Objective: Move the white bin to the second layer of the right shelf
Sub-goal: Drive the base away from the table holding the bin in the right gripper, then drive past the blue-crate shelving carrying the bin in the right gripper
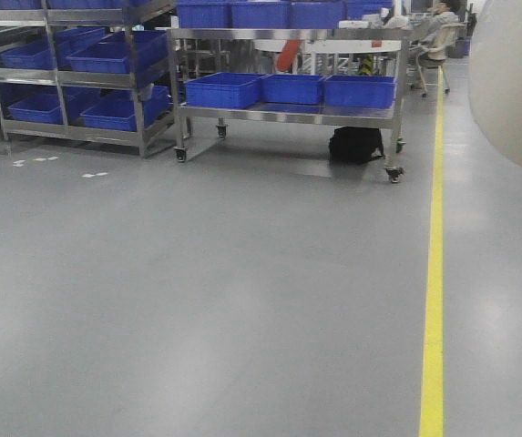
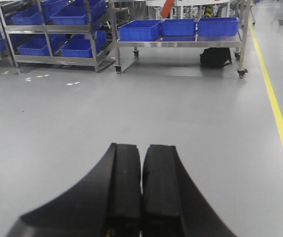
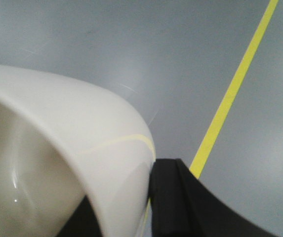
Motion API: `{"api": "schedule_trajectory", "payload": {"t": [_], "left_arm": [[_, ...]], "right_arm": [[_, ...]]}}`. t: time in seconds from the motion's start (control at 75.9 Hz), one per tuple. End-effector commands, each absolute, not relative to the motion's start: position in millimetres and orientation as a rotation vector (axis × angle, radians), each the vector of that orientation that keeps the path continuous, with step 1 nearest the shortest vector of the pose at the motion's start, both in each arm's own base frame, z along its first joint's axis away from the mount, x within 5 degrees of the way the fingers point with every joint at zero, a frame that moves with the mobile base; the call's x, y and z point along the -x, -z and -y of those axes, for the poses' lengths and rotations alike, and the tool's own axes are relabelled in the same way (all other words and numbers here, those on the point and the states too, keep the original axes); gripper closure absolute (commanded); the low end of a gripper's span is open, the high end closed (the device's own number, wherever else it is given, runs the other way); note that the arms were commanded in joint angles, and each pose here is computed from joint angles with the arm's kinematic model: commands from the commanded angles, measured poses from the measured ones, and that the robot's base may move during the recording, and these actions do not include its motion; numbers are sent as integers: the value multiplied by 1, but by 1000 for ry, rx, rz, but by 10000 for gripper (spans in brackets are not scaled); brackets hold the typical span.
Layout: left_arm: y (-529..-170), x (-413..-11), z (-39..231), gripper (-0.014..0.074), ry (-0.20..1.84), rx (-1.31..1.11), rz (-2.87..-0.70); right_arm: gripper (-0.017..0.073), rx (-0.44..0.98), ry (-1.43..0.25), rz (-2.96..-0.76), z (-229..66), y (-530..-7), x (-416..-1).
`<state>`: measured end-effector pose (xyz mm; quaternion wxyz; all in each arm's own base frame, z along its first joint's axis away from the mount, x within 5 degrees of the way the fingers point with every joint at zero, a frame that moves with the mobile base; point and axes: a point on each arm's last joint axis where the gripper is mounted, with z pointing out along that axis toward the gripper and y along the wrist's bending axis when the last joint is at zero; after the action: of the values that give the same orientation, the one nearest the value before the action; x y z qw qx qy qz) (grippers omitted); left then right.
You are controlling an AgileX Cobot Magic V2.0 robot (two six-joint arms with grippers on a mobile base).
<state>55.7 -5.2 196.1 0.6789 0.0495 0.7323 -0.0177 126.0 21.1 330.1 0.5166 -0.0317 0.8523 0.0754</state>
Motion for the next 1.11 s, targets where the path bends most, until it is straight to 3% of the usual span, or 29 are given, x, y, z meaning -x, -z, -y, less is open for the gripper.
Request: {"api": "schedule_trajectory", "payload": {"t": [0.0,1.093], "left_arm": [[-192,-56,6,509,47,-108,-1580],[-192,-56,6,509,47,-108,-1580]], "right_arm": [[503,61,-186,-1918,-20,-349,-129],[503,61,-186,-1918,-20,-349,-129]]}}
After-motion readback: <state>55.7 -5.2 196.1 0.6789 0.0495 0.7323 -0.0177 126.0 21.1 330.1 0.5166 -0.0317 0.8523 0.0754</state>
